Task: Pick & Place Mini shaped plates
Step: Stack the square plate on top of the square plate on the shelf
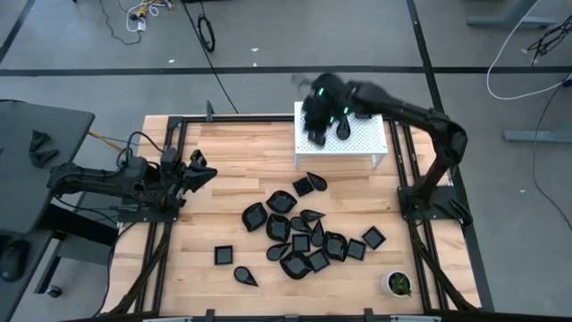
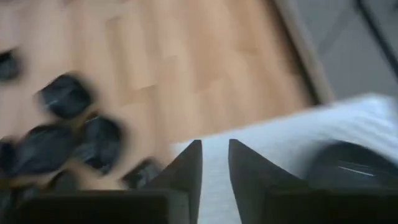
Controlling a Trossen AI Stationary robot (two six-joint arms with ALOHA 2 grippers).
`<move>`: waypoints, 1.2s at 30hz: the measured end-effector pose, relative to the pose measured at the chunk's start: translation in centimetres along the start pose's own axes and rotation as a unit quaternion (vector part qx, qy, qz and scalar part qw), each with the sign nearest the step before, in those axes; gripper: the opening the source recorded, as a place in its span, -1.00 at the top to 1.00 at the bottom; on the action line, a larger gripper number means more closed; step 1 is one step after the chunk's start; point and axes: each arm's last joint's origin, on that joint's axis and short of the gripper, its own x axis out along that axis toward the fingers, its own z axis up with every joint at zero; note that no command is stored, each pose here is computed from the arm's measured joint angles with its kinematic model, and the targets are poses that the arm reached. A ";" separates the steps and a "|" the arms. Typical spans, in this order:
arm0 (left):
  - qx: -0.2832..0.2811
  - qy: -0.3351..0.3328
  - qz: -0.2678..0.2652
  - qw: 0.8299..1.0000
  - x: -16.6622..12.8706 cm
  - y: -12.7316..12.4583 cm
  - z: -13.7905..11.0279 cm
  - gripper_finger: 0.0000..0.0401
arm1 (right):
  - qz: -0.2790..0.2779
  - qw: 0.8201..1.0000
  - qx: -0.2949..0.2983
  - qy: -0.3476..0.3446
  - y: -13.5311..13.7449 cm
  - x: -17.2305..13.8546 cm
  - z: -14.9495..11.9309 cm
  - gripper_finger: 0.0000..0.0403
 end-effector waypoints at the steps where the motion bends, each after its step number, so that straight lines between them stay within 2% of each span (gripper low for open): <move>1: 0.000 0.000 0.000 1.000 0.0 0.0 0.0 0.79 | 0.013 1.000 -0.018 0.010 1.8 0.3 0.1 0.64; 6: 0.000 0.000 0.000 1.000 0.0 0.0 0.0 0.79 | 0.041 0.995 -0.069 0.057 9.4 2.2 -0.8 0.78; 9: 0.000 0.000 0.000 1.000 0.0 0.0 0.0 0.79 | 0.060 0.991 -0.060 0.100 12.9 3.5 -2.7 0.84; 12: 0.000 0.000 0.000 1.000 0.0 0.0 0.0 0.79 | 0.063 0.980 -0.041 0.183 15.7 4.5 -5.7 0.89; 16: 0.000 0.000 0.000 1.000 0.0 0.0 0.0 0.79 | 0.022 0.948 0.026 0.317 18.4 4.3 -9.8 0.94; 19: 0.000 0.000 0.000 1.000 0.0 0.0 0.0 0.79 | -0.037 0.916 0.093 0.388 20.0 3.8 -12.6 0.96; 21: 0.000 0.000 0.000 1.000 0.0 0.0 0.0 0.79 | -0.054 0.897 0.116 0.422 21.0 3.5 -14.8 0.95; 25: 0.000 0.000 0.000 1.000 0.0 0.0 0.0 0.79 | -0.048 0.866 0.163 0.470 21.8 3.1 -19.1 0.84; 30: 0.000 0.000 0.000 1.000 0.0 0.0 0.0 0.79 | -0.050 0.864 0.220 0.450 20.4 2.2 -22.7 0.64; 36: 0.000 0.000 0.000 1.000 0.0 0.0 0.0 0.79 | -0.045 0.853 0.332 0.399 18.6 2.1 -25.8 0.49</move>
